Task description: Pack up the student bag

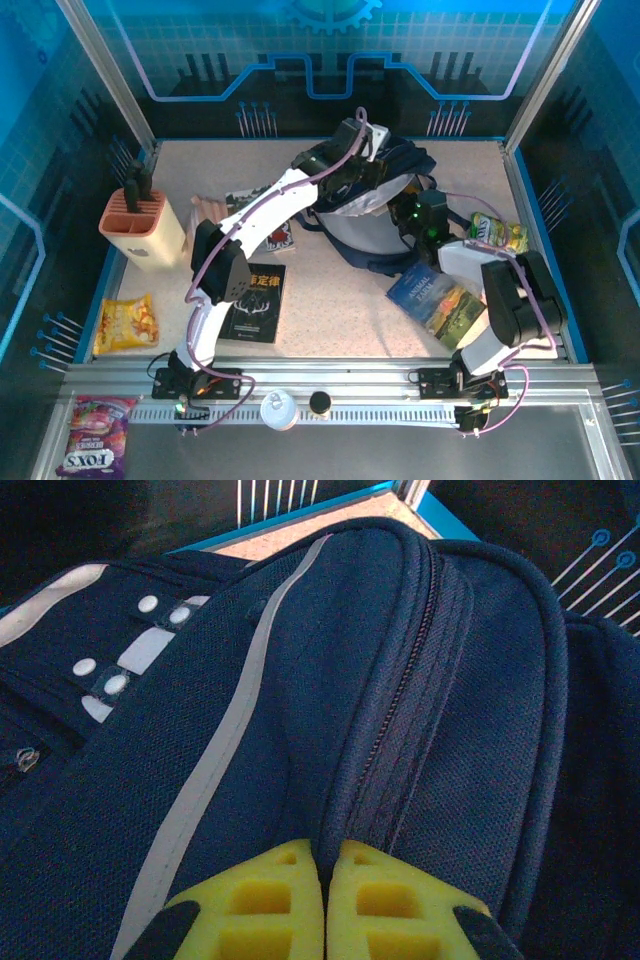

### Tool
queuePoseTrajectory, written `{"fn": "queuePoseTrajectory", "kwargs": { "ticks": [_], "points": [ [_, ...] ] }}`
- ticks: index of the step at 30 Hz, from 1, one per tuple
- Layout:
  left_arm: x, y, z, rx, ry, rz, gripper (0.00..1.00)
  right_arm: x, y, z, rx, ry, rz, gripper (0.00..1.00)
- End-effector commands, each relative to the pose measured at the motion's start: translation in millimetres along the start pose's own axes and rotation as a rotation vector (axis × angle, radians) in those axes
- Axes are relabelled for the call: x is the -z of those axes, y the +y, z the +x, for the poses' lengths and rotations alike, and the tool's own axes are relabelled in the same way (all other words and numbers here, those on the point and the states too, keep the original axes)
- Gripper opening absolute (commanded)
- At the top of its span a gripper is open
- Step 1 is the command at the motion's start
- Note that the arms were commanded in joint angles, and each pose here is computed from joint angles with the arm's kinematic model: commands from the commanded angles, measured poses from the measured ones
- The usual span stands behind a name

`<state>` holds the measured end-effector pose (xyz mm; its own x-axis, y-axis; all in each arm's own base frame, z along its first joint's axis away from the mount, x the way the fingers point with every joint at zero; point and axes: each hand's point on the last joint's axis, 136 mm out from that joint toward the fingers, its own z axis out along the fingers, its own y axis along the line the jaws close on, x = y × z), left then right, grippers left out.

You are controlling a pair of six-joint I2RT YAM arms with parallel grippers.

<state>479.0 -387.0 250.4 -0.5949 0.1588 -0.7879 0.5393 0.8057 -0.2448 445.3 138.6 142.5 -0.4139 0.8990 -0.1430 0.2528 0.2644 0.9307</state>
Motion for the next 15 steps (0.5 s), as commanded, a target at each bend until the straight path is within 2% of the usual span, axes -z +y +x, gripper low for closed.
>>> {"fn": "queuePoseTrajectory", "kwargs": {
  "ticks": [1, 4, 7, 15],
  "points": [
    [61, -24, -79, 0.045, -0.241, 0.126, 0.00, -15, 38, -2, -0.056, -0.048, -0.137, 0.14],
    [60, -22, -77, 0.062, -0.232, 0.141, 0.00, -29, 24, 3, -0.074, -0.057, -0.087, 0.13],
    [60, -19, -76, 0.065, -0.228, 0.141, 0.00, -32, 22, 7, -0.073, -0.049, -0.098, 0.14],
    [60, -12, -77, 0.074, -0.226, 0.139, 0.00, 14, 28, 10, -0.042, 0.012, -0.159, 0.16]
  ]
}}
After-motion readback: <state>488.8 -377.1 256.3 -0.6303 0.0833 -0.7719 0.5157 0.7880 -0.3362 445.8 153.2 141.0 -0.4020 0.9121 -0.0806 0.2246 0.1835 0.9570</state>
